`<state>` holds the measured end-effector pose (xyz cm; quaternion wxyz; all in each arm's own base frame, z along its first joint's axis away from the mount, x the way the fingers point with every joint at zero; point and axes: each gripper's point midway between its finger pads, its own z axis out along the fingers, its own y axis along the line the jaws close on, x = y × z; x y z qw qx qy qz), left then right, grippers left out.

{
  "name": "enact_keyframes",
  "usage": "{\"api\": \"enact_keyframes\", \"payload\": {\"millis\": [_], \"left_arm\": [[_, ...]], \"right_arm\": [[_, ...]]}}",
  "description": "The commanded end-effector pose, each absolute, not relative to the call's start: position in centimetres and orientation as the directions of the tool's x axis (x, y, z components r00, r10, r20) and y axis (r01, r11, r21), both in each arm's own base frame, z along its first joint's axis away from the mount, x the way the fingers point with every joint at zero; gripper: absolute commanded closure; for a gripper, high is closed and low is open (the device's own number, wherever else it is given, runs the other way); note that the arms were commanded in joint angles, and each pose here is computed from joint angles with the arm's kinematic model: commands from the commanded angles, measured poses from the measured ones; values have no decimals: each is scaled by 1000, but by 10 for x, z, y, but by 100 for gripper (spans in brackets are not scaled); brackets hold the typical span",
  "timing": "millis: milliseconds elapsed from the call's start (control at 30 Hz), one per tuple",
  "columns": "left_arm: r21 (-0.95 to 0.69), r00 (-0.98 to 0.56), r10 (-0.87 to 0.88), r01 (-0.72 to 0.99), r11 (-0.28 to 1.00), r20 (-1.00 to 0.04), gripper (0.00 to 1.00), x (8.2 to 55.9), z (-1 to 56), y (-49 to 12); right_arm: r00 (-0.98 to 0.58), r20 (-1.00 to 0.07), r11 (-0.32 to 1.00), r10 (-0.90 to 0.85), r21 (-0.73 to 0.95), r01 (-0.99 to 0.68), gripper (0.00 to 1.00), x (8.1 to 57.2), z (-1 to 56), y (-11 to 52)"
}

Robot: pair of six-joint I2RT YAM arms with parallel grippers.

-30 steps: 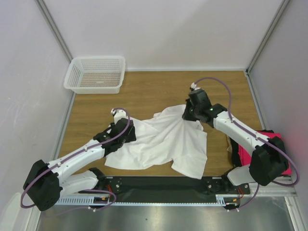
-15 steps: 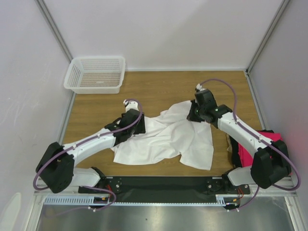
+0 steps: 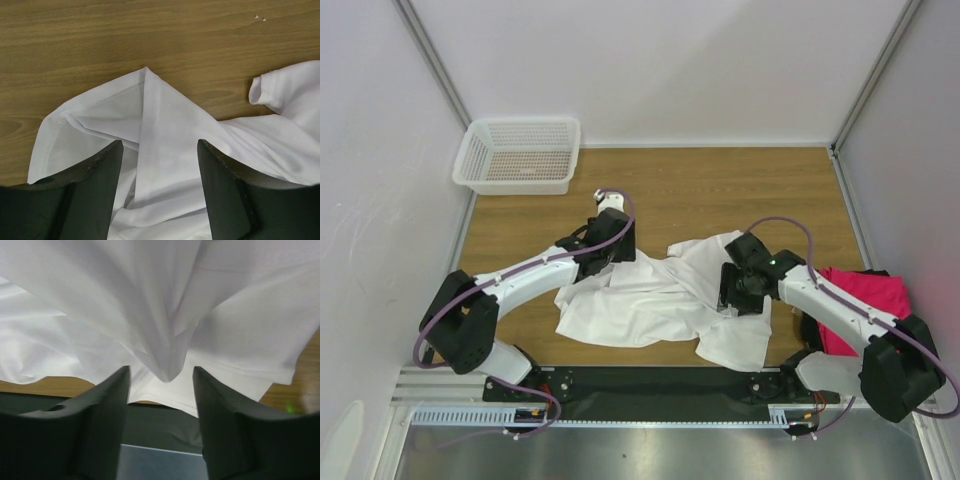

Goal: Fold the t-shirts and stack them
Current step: Flatten the tshirt out

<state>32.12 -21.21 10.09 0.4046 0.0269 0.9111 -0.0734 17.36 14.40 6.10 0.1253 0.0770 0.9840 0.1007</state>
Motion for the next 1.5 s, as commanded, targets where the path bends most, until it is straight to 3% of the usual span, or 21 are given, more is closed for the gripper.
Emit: {"api": "enact_keyframes", "payload": {"millis": [0,33,100,233,433,1000,1200,1300,1333,1433,1467], "left_arm": [[-129,-645,-2,149,980,-764,33,330,112,-226],[-133,-648,2,159,978,-761,33,329,111,-227],[-132,-649,11,170,977,-761,33,330,109,-229],[-113,-650,24,169,979,-759,33,327,104,-226],[-106,-653,36,177,978,-757,32,323,99,-223],[-110,-654,31,173,979,-756,20,313,94,-214],[-133,-657,37,207,969,-753,20,312,93,-223],[-137,-667,39,209,968,-744,20,311,89,-224],[-135,-671,42,210,968,-740,20,311,86,-224],[-125,-678,47,203,971,-733,19,313,82,-225],[-122,-681,45,195,973,-731,19,314,81,-225]], "right_arm": [[-920,-334,964,205,230,131,33,197,97,138],[-894,-389,957,222,262,124,24,214,114,141],[-850,-442,943,287,284,170,20,240,128,128],[-738,-551,909,390,358,213,18,294,150,107],[-648,-647,916,402,289,280,18,338,148,72],[-724,-591,926,355,328,186,28,385,78,89],[-767,-547,920,335,364,142,39,392,55,107],[-788,-521,922,329,356,149,63,390,45,108],[-790,-519,922,327,358,146,79,389,46,110],[-790,-524,924,318,357,135,100,380,56,112],[-789,-531,926,308,357,121,100,376,62,116]]}}
